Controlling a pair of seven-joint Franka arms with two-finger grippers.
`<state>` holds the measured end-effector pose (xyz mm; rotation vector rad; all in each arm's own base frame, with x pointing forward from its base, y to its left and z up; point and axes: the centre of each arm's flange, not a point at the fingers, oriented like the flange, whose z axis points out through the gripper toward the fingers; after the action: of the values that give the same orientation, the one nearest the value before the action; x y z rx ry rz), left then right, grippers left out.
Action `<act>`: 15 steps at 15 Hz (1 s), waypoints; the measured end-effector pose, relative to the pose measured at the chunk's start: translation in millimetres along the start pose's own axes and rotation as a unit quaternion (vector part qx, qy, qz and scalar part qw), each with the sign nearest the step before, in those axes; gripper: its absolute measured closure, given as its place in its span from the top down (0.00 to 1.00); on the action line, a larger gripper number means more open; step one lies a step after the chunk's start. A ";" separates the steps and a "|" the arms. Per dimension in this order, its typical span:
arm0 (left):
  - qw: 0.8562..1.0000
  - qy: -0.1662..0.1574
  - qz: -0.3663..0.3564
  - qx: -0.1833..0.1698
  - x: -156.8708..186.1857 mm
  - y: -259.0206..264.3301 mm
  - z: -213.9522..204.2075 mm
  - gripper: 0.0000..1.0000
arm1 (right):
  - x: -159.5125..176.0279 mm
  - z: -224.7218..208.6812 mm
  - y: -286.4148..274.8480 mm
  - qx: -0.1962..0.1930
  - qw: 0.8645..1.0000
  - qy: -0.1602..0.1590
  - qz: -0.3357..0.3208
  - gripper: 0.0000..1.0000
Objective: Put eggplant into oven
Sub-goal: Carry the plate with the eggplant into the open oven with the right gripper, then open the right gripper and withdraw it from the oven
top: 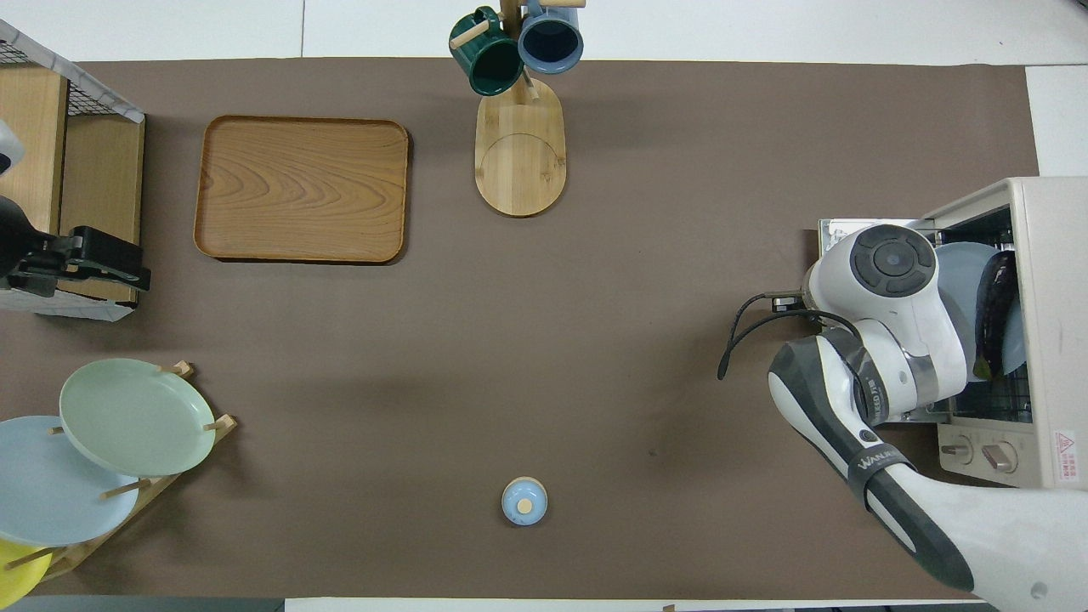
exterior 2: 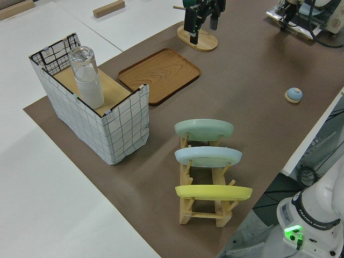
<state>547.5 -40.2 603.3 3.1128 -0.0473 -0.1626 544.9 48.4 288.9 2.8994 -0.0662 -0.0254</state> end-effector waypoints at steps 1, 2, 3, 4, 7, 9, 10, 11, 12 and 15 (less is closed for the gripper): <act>1.000 0.000 0.000 0.000 0.0 0.0 0.0 1.00 | 0.4 -2.0 -0.5 -0.013 1.000 -0.001 -0.011 0.01; 1.000 0.000 0.000 0.000 0.0 0.0 0.0 1.00 | 0.4 -4.6 -3.7 -0.025 0.999 -0.002 -0.022 0.01; 1.000 0.000 0.000 0.000 0.0 0.0 0.0 1.00 | 0.7 -8.0 -6.8 -0.038 0.999 -0.004 -0.032 0.01; 1.000 0.000 0.000 0.000 0.0 0.0 0.0 1.00 | 1.5 -11.9 -8.8 -0.048 0.998 -0.006 -0.039 0.01; 1.000 0.000 0.000 0.000 0.0 0.0 0.0 1.00 | 3.0 -29.0 -8.4 -0.067 0.996 -0.008 -0.051 0.01; 1.000 0.000 0.000 0.000 0.0 0.0 0.0 1.00 | 3.3 -53.1 4.7 -0.067 0.996 -0.004 -0.062 0.01; 1.000 0.000 0.000 0.000 0.0 0.0 0.0 1.00 | 2.4 -68.1 14.9 -0.065 0.995 -0.001 -0.071 0.01; 1.000 0.000 0.000 0.000 0.0 0.0 0.0 1.00 | 1.1 -81.6 26.3 -0.061 0.995 0.002 -0.077 0.01; 1.000 0.000 0.000 0.000 0.0 0.0 0.0 1.00 | 0.0 -95.4 41.2 -0.057 0.995 0.006 -0.082 0.01; 1.000 0.000 0.000 0.000 0.0 0.0 0.0 1.00 | -3.4 -125.9 91.7 -0.056 0.995 0.014 -0.086 0.01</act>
<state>547.5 -40.2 603.3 3.1128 -0.0473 -0.1626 540.4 -10.4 433.1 2.7849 0.1837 -0.0171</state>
